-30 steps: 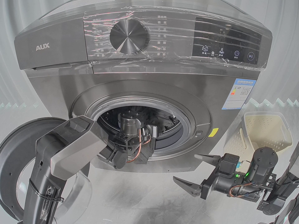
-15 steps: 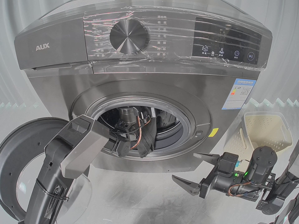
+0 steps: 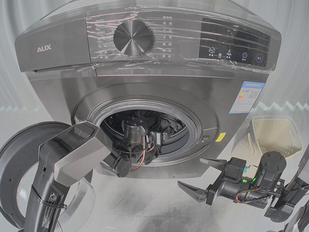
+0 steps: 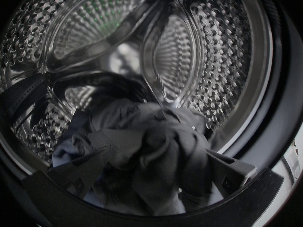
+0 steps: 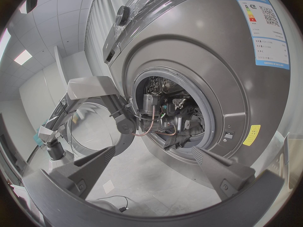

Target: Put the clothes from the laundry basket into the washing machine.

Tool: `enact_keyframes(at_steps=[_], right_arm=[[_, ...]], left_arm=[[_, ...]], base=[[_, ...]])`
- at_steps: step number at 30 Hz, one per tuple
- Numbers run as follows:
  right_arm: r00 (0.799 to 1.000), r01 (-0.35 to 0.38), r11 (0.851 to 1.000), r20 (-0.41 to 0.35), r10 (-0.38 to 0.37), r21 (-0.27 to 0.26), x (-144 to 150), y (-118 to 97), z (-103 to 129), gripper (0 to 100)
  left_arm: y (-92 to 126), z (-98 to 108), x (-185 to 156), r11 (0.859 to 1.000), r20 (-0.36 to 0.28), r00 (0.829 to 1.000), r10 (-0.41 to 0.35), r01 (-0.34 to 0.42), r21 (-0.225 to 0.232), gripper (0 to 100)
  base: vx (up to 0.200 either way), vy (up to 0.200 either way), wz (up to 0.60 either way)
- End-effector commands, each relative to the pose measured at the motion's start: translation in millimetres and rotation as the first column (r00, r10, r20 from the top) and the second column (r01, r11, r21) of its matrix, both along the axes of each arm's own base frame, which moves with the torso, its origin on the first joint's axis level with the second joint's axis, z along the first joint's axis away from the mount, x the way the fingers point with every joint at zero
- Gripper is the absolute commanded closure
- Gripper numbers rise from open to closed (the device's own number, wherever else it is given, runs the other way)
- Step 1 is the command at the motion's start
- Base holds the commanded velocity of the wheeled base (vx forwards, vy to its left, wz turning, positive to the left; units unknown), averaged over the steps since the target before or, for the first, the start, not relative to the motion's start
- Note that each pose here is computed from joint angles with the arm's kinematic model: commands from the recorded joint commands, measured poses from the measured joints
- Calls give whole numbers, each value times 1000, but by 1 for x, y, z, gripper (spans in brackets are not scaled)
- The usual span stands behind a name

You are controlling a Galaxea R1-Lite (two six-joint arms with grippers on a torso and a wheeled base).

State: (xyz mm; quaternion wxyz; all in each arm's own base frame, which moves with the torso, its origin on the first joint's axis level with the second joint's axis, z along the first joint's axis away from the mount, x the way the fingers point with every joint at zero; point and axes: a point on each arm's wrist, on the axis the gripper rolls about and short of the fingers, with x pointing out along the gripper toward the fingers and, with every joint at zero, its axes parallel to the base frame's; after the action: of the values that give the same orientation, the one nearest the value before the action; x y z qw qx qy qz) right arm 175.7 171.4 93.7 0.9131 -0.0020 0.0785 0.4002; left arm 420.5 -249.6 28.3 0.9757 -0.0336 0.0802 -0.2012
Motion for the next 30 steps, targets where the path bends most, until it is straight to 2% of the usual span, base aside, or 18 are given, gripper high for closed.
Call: enact_keyframes(at_steps=[1,7,15,16,20,24,27,30], right_arm=[[1000,-2,1000,-4,2,-4,0,0,-1,0],[1000,-3,1000,-10,3,-8,0,2,-3,0],[1000,-3,1000,-13,3,-11,0,2,-4,0],[1000,-3,1000,-13,3,-11,0,2,-4,0],[1000,-1,1000,-12,1,-10,1,2,-4,0],[1000,-1,1000,-10,1,-7,1,2,-4,0],[1000,-3,1000,-11,3,-9,1,2,-4,0],[1000,-3,1000,-7,3,-4,1,2,-3,0]], left_arm=[[5,5,-30,998,-68,997,-44,47,49,0],[10,-12,-39,994,-126,990,-62,72,77,0],[10,-35,-41,989,-168,984,-62,83,121,0],[10,-38,-41,989,-173,983,-64,86,124,100],[9,-44,-40,988,-180,982,-63,86,127,100],[7,-38,-36,990,-158,985,-66,85,113,100],[3,-25,-27,994,-107,992,-64,73,76,100],[-2,-1,-6,999,25,999,-39,39,0,100]], base=[[0,0,0],[0,0,0],[0,0,0],[0,0,0],[0,0,0],[0,0,0],[0,0,0],[0,0,0]])
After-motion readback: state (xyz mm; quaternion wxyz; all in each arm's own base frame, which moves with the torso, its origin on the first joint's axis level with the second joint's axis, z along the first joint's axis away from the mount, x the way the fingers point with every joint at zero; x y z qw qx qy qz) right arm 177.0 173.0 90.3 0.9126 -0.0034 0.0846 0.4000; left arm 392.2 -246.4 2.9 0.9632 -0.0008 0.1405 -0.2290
